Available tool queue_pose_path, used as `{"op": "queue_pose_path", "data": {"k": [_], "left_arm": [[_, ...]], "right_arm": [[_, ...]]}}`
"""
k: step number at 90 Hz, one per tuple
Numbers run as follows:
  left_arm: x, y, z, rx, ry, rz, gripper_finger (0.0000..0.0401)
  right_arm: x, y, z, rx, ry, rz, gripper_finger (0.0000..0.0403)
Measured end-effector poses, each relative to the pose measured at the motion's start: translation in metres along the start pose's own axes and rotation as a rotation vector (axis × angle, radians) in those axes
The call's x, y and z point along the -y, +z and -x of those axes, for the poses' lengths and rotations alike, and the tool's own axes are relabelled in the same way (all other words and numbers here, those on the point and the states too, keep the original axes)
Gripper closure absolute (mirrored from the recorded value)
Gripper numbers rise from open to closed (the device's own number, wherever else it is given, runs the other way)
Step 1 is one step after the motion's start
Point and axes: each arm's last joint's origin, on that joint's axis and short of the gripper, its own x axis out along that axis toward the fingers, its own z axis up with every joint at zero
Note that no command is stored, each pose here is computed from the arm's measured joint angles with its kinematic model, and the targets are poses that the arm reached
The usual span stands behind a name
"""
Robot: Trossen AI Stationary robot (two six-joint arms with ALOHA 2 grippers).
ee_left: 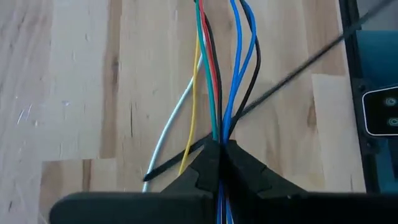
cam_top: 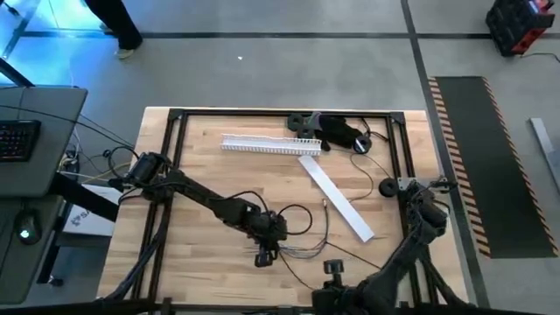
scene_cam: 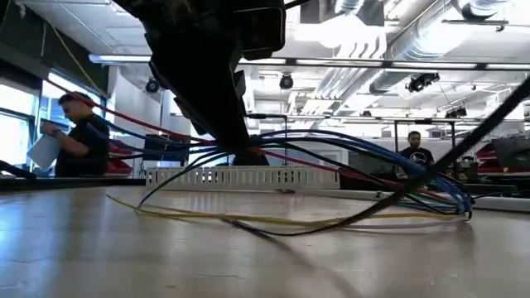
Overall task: Ziptie cables
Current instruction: Wrap the wire cables with the black zip tie
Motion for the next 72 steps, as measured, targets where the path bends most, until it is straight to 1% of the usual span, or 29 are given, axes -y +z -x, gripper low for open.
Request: {"op": "queue_pose_path", "data": {"k": [10, 17, 29, 38, 50, 57, 72], "left_arm": [[0.005, -0.002, 0.0, 0.001, 0.011, -0.002, 0.0401], [0.008, -0.004, -0.001, 0.001, 0.021, -0.011, 0.0401], [0.014, -0.009, -0.001, 0.004, 0.066, -0.039, 0.0401], [0.015, -0.016, -0.001, -0.031, 0.135, -0.102, 0.039], [0.012, -0.022, 0.001, -0.077, 0.241, -0.19, 0.0343], [0.011, -0.022, 0.0, -0.075, 0.249, -0.226, 0.0305], [0.004, -0.023, -0.003, -0.074, 0.247, -0.291, 0.0222]], "right_arm": [[0.005, 0.009, -0.014, -0.014, 0.014, -0.12, 0.0403], [0.009, 0.013, -0.02, -0.028, 0.008, -0.179, 0.0403], [0.011, 0.014, -0.022, -0.046, 0.014, -0.18, 0.0403], [0.005, 0.011, -0.013, -0.068, 0.053, -0.167, 0.0403], [-0.007, 0.007, 0.002, -0.072, 0.112, -0.136, 0.0403], [-0.014, 0.005, 0.011, -0.058, 0.137, -0.13, 0.0403], [-0.022, 0.002, 0.025, -0.01, 0.143, -0.111, 0.0403]]}}
